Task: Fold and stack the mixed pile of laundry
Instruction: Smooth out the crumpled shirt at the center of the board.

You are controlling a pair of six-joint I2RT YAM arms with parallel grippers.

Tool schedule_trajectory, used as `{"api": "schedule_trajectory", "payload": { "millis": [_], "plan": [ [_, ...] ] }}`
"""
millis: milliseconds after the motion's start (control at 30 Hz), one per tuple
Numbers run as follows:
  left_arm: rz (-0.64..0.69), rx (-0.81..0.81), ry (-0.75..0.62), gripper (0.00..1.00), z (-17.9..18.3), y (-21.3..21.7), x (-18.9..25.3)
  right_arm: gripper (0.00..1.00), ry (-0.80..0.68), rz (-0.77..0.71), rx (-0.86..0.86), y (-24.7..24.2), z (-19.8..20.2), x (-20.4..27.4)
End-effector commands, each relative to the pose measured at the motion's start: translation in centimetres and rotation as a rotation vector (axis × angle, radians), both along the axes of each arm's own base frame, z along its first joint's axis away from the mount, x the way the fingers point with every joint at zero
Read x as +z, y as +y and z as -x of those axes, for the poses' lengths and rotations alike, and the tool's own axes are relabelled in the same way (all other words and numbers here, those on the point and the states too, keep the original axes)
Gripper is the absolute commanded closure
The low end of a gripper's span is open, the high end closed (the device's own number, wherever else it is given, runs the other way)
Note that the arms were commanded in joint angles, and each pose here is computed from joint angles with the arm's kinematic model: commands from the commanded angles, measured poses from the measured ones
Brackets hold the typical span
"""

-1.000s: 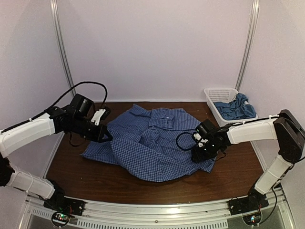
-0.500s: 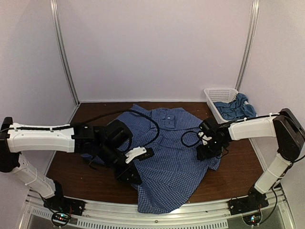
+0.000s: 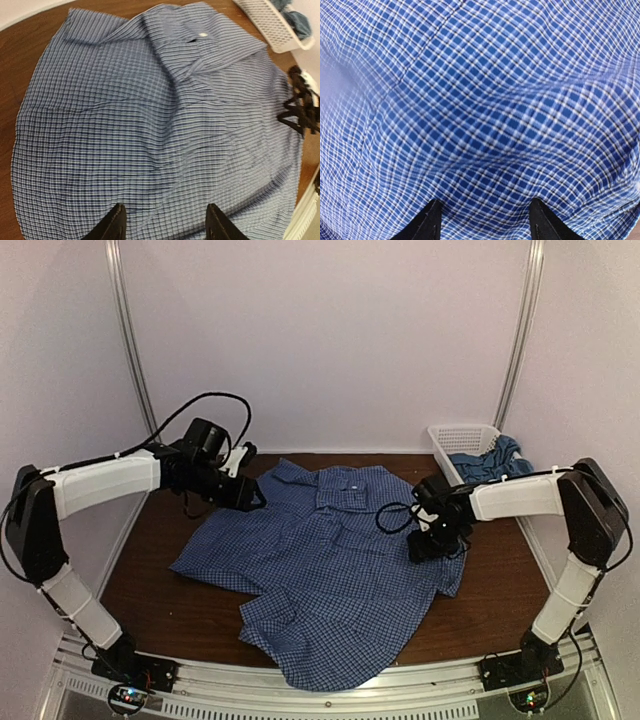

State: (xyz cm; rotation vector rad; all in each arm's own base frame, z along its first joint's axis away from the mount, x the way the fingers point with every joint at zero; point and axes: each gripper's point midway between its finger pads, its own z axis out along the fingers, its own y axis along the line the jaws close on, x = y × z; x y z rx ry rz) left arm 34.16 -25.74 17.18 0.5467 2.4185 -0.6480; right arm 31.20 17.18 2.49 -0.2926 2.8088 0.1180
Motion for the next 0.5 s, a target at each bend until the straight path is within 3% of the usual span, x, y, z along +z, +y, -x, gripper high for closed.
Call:
{"api": "schedule_trajectory", "payload": {
  "millis": [0,200,367,467],
  "plan": [
    [-0.138,0.156,0.075,0.48,-3.8,2.9,-6.1,0.39,-0.023,0.016,0.013,0.5,-1.9,-0.2],
    [-0.235,0.281,0.214,0.61,-3.9,6.3,-12.1,0.39,-0.022,0.03,0.03,1.1,-3.2,-0.9],
    [-0.267,0.41,0.321,0.68,-0.8,10.1,-15.6,0.39,-0.016,0.044,0.048,1.5,-4.0,-1.6],
    [-0.214,0.503,0.411,0.7,2.4,12.9,-17.3,0.39,-0.016,0.052,0.06,1.9,-4.8,-1.9]
  ]
}}
